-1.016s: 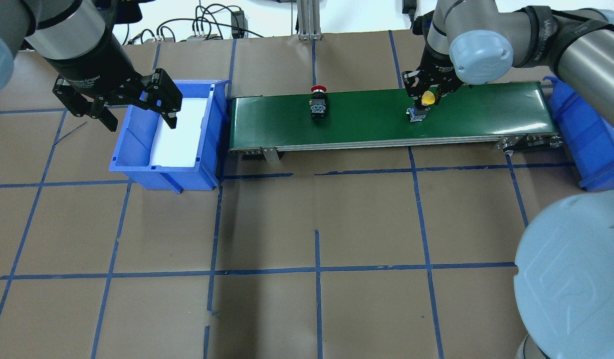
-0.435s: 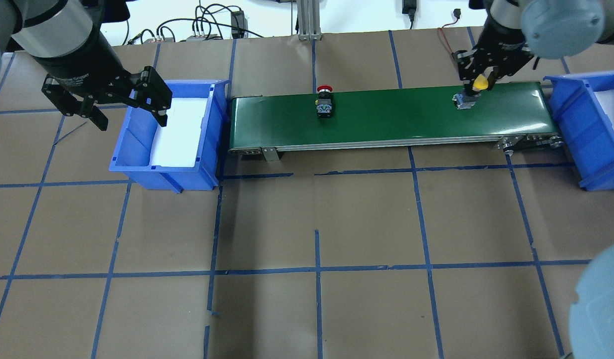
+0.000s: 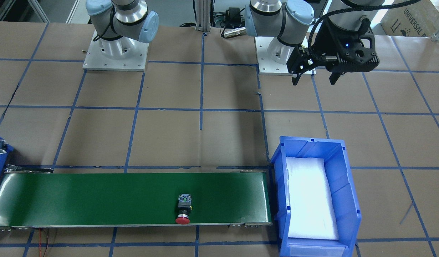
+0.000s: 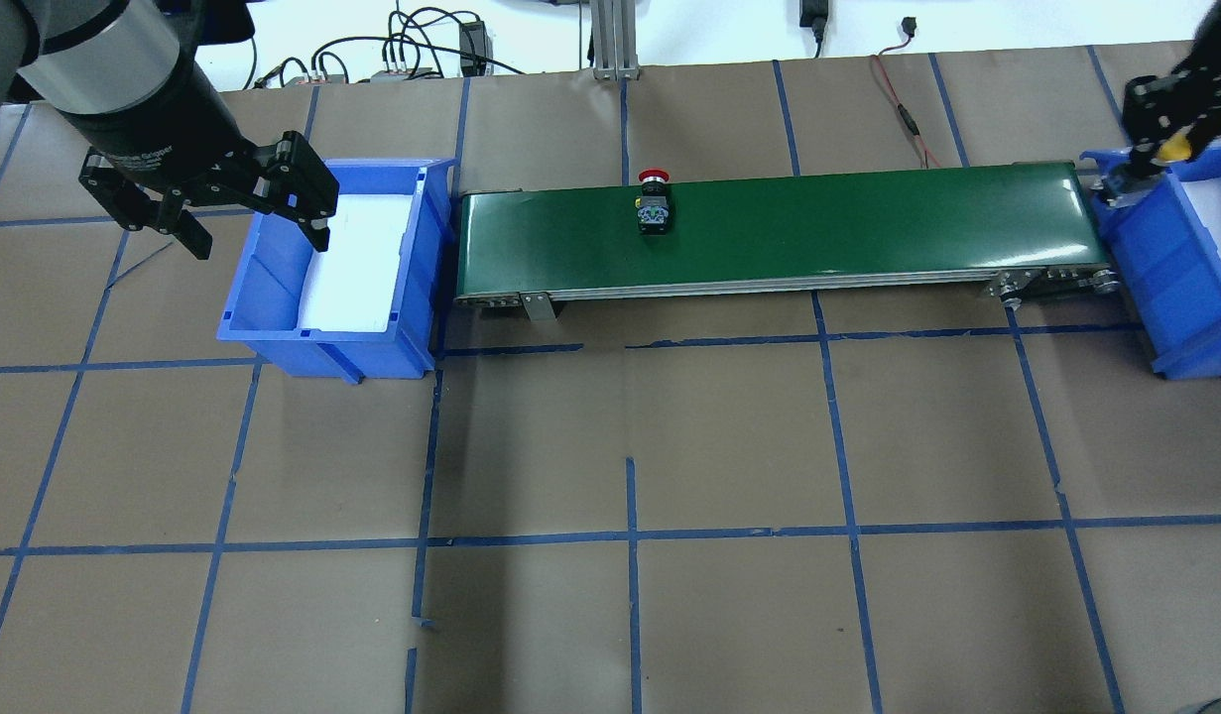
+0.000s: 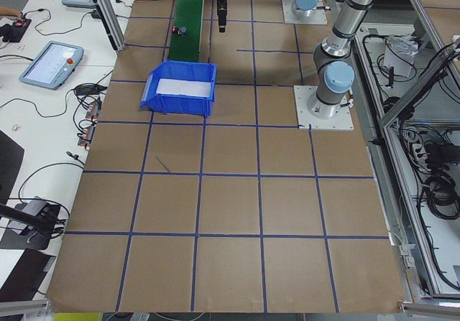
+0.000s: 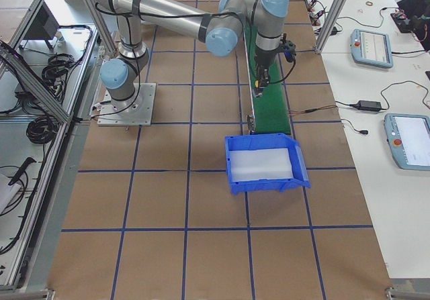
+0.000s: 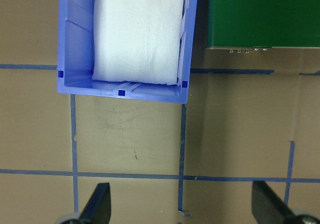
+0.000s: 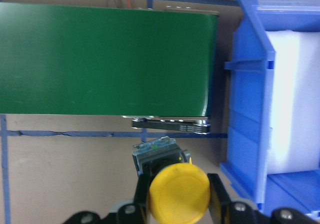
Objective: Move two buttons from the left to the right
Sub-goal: 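Carry the yellow button into the far-end blue bin and release, then withdraw the right arm toward the robot away from the conveyor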
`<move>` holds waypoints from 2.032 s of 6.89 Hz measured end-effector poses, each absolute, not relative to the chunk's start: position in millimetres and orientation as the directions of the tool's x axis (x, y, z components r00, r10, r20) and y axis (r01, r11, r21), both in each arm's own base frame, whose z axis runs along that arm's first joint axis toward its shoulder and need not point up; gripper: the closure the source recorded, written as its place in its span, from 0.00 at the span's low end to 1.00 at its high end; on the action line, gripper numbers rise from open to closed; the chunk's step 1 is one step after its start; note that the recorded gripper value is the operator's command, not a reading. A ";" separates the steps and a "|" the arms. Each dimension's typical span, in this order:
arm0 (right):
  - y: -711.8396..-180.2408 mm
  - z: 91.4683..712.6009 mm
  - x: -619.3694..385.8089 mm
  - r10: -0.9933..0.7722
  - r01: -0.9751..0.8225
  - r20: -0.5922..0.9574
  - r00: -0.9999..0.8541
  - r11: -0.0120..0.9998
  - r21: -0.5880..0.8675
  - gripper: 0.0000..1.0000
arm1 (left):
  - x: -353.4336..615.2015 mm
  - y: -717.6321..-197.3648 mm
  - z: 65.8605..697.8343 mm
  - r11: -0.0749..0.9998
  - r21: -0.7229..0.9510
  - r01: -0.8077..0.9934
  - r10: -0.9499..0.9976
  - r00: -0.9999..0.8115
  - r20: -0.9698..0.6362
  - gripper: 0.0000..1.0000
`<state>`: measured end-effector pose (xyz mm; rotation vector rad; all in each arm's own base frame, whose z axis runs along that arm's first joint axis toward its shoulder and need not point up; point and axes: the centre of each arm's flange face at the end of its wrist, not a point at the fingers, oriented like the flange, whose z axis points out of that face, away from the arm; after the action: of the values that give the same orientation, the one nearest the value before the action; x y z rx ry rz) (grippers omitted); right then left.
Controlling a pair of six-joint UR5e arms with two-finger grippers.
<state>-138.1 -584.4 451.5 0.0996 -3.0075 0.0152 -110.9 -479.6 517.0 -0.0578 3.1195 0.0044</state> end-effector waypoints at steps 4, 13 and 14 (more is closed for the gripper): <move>-559.4 445.7 -253.0 -0.021 -0.020 0.138 -0.990 1.000 0.002 0.86 | -110.7 -479.1 517.9 0.999 0.001 -0.037 -0.037 -0.999 -0.023 0.00; -603.5 301.3 -351.8 -0.126 -0.127 0.173 -0.977 0.992 0.003 0.87 | -111.3 -478.9 516.8 0.999 0.003 -0.037 -0.037 -0.999 -0.019 0.00; -601.0 287.6 -353.7 -0.122 -0.123 0.178 -0.976 0.992 0.004 0.87 | -111.5 -478.8 516.7 0.999 0.003 -0.036 -0.036 -0.999 -0.019 0.00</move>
<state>-353.7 -601.0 287.6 0.1833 -2.9566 0.0098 -111.5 -478.8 516.7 -0.0564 3.1222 0.0057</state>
